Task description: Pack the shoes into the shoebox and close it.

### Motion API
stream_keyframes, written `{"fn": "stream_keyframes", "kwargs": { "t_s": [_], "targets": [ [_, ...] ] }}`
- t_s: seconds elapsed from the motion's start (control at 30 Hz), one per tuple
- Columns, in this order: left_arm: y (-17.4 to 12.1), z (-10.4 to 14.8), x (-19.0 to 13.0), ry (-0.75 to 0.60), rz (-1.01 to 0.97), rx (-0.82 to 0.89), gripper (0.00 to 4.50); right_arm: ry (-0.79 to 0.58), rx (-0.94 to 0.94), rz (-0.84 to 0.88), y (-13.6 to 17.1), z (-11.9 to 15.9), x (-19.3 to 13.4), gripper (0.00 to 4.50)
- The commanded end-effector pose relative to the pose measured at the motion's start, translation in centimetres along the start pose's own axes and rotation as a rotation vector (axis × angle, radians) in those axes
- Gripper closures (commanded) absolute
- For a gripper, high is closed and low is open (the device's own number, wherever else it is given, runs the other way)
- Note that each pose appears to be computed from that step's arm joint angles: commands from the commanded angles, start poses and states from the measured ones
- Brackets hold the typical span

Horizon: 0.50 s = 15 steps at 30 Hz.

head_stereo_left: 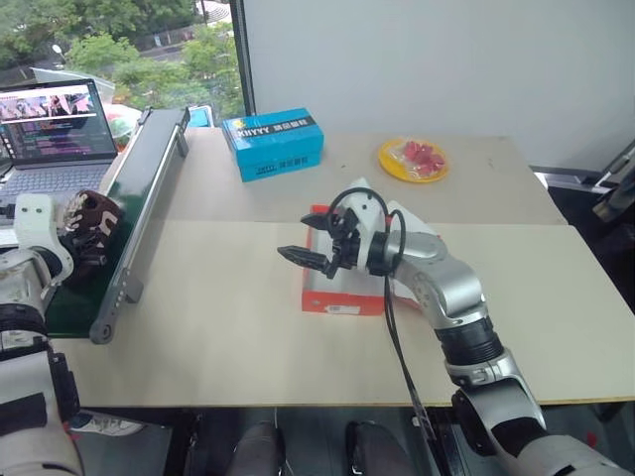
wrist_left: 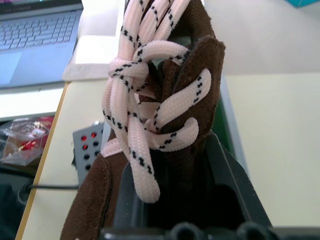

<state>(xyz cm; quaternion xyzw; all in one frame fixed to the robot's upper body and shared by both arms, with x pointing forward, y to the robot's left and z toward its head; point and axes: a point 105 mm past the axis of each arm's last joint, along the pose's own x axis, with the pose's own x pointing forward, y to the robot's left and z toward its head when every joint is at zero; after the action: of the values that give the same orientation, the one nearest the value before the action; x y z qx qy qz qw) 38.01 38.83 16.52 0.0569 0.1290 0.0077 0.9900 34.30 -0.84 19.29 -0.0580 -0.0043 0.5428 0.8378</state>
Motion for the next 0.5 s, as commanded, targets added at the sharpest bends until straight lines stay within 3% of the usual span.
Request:
{"fn": "stream_keyframes", "kwargs": {
  "t_s": [0.03,0.1,0.2,0.3,0.5],
  "targets": [
    [-5.0,6.3,0.0,-0.198,-0.14,0.031,4.05,-0.108,0.022,-0.005,0.0,2.9,-0.5,0.0],
    [-7.7,7.5,-0.4,-0.244,-0.199,0.005,4.05,-0.158,0.078,-0.013,-0.3,3.9,-0.6,0.0],
    [-15.1,9.6,-1.3,-0.317,-0.371,-0.034,4.05,-0.351,0.299,-0.034,-1.4,7.4,-1.3,0.0],
    [-20.1,10.0,-2.3,-0.333,-0.483,-0.056,4.05,-0.518,0.557,-0.037,-3.2,9.9,-2.6,0.0],
    [-27.2,11.7,-4.8,-0.406,-0.695,-0.127,4.05,-0.49,0.723,-0.118,-5.2,9.2,-4.0,0.0]
  ]
}}
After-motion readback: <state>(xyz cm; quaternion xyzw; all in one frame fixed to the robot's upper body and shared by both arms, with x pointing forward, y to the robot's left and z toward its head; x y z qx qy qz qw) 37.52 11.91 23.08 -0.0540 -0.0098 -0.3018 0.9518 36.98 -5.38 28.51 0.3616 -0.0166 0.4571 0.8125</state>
